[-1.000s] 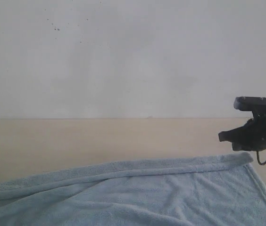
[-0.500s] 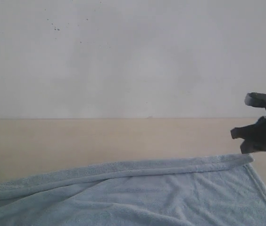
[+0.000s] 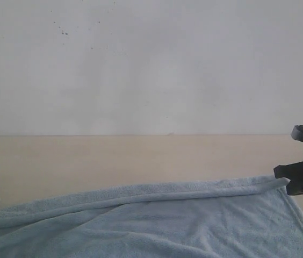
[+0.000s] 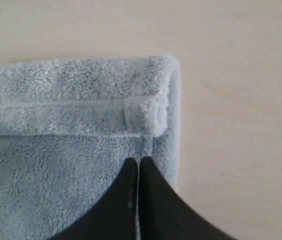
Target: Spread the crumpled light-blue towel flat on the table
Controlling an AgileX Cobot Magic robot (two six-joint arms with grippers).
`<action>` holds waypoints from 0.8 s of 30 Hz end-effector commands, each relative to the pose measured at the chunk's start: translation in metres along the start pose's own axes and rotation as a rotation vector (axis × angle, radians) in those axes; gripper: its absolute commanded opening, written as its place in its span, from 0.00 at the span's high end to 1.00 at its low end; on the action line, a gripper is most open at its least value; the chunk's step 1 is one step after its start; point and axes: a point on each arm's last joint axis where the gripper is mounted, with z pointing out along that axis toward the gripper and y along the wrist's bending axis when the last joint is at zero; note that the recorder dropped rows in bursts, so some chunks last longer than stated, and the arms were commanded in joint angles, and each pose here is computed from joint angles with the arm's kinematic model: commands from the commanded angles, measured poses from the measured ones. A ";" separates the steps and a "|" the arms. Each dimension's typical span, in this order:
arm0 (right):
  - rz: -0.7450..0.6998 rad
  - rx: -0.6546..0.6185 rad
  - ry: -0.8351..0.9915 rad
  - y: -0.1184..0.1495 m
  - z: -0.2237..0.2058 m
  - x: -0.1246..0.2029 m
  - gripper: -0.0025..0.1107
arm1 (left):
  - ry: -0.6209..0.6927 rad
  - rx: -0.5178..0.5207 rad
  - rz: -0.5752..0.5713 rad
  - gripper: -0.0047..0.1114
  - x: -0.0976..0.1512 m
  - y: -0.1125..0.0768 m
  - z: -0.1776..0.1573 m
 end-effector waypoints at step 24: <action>-0.144 -0.094 -0.128 0.064 0.048 -0.063 0.97 | -0.015 0.002 -0.009 0.92 -0.002 0.000 -0.002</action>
